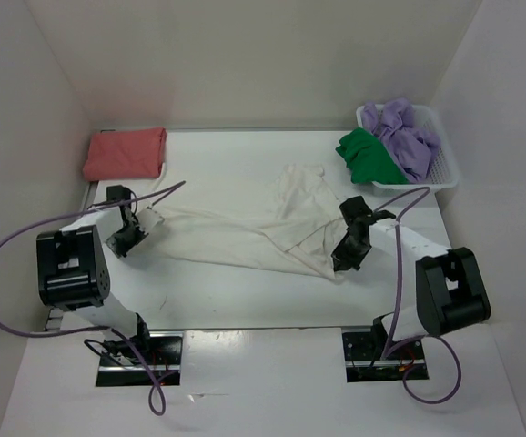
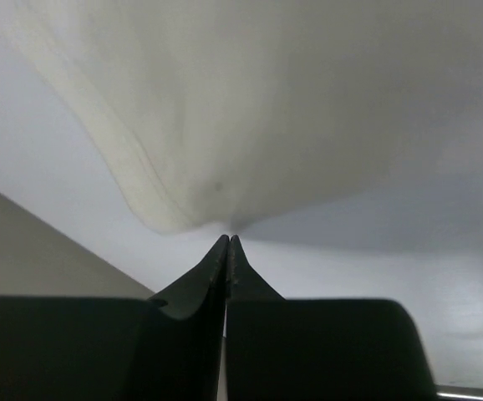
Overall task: Fold and stack the t-shirts
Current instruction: Fold the flattened tshirt in 1/3 of the way
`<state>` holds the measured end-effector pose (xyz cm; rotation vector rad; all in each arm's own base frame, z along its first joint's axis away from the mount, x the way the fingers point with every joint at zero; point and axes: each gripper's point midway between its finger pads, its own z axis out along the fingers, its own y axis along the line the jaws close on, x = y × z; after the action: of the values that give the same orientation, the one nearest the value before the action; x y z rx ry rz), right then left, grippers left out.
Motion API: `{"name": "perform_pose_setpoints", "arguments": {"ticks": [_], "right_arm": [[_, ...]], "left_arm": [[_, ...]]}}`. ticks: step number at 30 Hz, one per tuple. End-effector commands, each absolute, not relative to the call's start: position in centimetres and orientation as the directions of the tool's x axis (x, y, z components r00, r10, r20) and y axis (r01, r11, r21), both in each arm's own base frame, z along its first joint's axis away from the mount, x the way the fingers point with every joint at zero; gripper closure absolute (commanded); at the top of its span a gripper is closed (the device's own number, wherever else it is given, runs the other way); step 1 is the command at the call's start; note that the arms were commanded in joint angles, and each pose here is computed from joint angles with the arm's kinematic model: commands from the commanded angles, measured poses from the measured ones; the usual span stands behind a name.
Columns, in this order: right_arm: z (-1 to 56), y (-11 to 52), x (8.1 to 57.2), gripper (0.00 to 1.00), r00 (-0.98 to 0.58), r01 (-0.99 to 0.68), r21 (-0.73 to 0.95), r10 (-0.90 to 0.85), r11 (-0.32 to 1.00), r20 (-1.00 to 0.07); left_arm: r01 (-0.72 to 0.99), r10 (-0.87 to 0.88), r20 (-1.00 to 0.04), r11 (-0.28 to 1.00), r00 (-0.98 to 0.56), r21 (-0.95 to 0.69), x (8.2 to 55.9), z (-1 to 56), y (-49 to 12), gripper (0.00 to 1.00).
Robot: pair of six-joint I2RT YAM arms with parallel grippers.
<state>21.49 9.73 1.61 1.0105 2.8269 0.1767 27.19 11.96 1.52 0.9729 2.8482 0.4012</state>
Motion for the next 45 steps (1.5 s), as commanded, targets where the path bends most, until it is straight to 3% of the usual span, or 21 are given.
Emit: {"name": "perform_pose_setpoints", "arguments": {"ticks": [1,2,5,6,7,8,10,15,21,24,25,27,28,31,39,42,45], "right_arm": [[5.6,9.3,22.1,1.00,-0.766,0.589,0.194,0.619,0.784,-0.173],[5.8,9.0,21.7,0.81,-0.766,0.592,0.182,0.619,0.785,-0.175],[7.5,9.8,21.5,0.54,-0.771,0.562,0.185,0.591,0.806,-0.236],[7.7,10.0,21.2,0.51,-0.773,0.555,0.184,0.585,0.811,-0.245],[7.9,10.6,21.0,0.49,-0.780,0.541,0.195,0.575,0.818,-0.248],[8.0,11.2,21.1,0.47,-0.787,0.528,0.215,0.568,0.822,-0.242],[7.9,12.2,20.6,0.42,-0.808,0.501,0.233,0.547,0.833,-0.219],[6.3,13.9,19.7,0.34,-0.849,0.462,0.213,0.499,0.861,-0.177],[4.1,14.2,19.8,0.28,-0.853,0.478,0.178,0.503,0.860,-0.140],[2.9,13.8,19.2,0.28,-0.864,0.477,0.130,0.491,0.869,-0.112],[2.6,13.8,19.4,0.34,-0.863,0.478,0.125,0.491,0.870,-0.119],[2.4,13.6,19.4,0.41,-0.862,0.480,0.111,0.491,0.870,-0.123],[2.1,13.4,19.4,0.49,-0.863,0.481,0.096,0.490,0.871,-0.125],[1.8,12.1,19.7,0.51,-0.844,0.514,0.054,0.516,0.856,-0.147],[4.8,11.6,21.4,0.31,-0.831,0.507,0.064,0.507,0.860,-0.228],[2.3,14.1,21.1,0.30,-0.869,0.467,0.127,0.481,0.875,-0.114],[0.4,16.0,19.9,0.40,-0.892,0.446,0.169,0.453,0.879,-0.005]], "left_arm": [[0.591,0.634,-0.065,0.748,-0.770,0.301,25.7,3.5,12.2,1.00],[0.593,0.647,-0.081,0.735,-0.758,0.330,25.6,4.4,12.2,1.00],[0.599,0.663,-0.114,0.727,-0.740,0.337,25.5,4.5,11.7,0.98],[0.599,0.663,-0.115,0.727,-0.740,0.337,25.5,4.5,11.7,0.91],[0.603,0.666,-0.134,0.729,-0.733,0.323,25.6,4.3,11.2,0.67],[0.606,0.669,-0.150,0.730,-0.728,0.316,26.5,4.4,11.1,0.55],[0.608,0.667,-0.196,0.740,-0.719,0.288,27.3,4.4,10.3,0.35],[0.666,0.719,-0.231,0.694,-0.655,0.272,28.9,4.0,8.7,0.28],[0.725,0.756,-0.146,0.653,-0.638,0.218,28.9,0.7,8.1,0.25],[0.717,0.746,-0.105,0.663,-0.658,0.216,29.0,-0.9,8.5,0.29],[0.722,0.746,-0.093,0.663,-0.660,0.198,28.6,-1.3,8.4,0.32],[0.703,0.725,-0.092,0.686,-0.683,0.188,28.7,-1.6,8.7,0.61],[0.691,0.717,-0.105,0.694,-0.689,0.203,29.3,-1.4,8.7,0.73],[0.682,0.715,-0.099,0.692,-0.692,0.235,29.8,-1.2,9.2,1.00],[0.672,0.714,-0.097,0.690,-0.694,0.271,29.7,-0.4,9.6,1.00],[0.666,0.715,-0.118,0.689,-0.689,0.286,30.0,0.3,9.5,1.00],[0.664,0.714,-0.111,0.688,-0.691,0.291,29.8,0.5,9.7,1.00]]}}
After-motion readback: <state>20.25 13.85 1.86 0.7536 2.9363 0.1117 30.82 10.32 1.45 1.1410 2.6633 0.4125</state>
